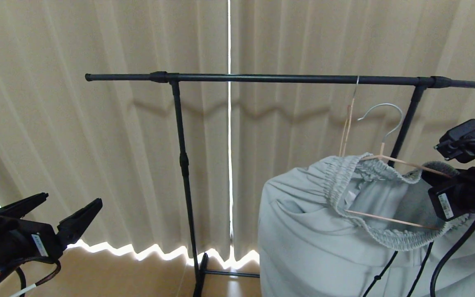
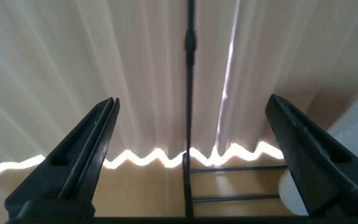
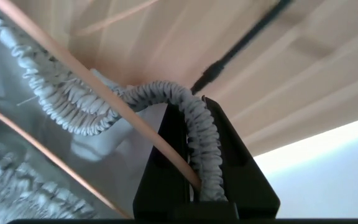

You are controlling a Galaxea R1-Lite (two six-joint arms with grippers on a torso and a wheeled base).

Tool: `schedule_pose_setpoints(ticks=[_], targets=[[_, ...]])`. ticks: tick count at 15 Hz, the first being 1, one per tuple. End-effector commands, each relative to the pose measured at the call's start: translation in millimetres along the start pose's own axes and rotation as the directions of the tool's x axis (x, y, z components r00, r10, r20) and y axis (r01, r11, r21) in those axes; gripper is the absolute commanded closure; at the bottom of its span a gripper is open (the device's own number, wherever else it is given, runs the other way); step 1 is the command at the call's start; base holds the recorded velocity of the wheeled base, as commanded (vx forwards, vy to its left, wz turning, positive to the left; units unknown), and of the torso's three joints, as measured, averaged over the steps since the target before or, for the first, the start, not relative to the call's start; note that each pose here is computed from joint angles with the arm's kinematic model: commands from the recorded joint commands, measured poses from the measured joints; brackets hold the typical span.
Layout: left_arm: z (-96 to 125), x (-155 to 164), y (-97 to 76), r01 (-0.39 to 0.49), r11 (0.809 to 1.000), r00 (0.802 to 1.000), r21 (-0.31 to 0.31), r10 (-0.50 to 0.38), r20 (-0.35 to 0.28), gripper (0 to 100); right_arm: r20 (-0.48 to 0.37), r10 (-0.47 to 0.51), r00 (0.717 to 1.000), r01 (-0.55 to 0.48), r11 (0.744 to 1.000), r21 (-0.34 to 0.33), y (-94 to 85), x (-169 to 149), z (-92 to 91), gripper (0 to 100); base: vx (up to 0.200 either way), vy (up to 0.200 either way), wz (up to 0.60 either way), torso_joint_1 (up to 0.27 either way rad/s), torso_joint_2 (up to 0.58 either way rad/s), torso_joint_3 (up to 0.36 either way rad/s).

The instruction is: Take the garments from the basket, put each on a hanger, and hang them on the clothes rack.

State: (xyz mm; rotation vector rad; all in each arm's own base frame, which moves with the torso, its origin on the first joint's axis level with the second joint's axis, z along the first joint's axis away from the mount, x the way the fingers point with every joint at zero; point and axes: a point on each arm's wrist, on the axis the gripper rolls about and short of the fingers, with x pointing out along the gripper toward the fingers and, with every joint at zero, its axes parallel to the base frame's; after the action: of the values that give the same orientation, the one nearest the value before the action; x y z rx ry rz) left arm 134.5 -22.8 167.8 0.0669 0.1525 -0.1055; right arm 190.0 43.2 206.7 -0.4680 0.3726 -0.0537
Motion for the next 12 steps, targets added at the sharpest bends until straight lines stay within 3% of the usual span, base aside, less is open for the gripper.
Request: schedule_pose_setpoints(ticks=[1,5,7,9,12], targets=[[-2,1,-0.1,-0.001,1.000,1.000,0.001,0.001,-0.008,0,-0.024,-0.011,1.000,0.010,1.000,-0.009,2.2,4,-1.8,100,0.000,0.000,0.00,0.000,0.00,0.000],[-5,-1,-0.1,0.000,1.000,1.000,0.028,0.000,-0.016,0,-0.040,-0.019,0.999,0.019,1.000,-0.004,5.1,14,0.2,100,0.000,0.000,0.00,0.000,0.00,0.000],[-6,-2,-0.4,0.002,1.000,1.000,0.030,-0.001,-0.019,0,0.000,-0.031,1.000,0.031,0.997,0.072,7.4,24,9.7,100,0.000,0.000,0.00,0.000,0.00,0.000],[-6,-2,-1.8,0.013,0.999,1.000,0.030,-0.012,-0.018,0,0.016,-0.067,0.998,0.065,0.993,0.094,7.1,29,14.8,100,0.000,0.000,0.00,0.000,0.00,0.000],[-7,-2,-4.0,0.029,0.999,0.999,0.033,-0.029,-0.020,0,0.028,-0.086,0.996,0.083,0.991,0.103,4.3,28,21.2,100,0.200,0.000,0.00,-0.001,0.00,0.004]])
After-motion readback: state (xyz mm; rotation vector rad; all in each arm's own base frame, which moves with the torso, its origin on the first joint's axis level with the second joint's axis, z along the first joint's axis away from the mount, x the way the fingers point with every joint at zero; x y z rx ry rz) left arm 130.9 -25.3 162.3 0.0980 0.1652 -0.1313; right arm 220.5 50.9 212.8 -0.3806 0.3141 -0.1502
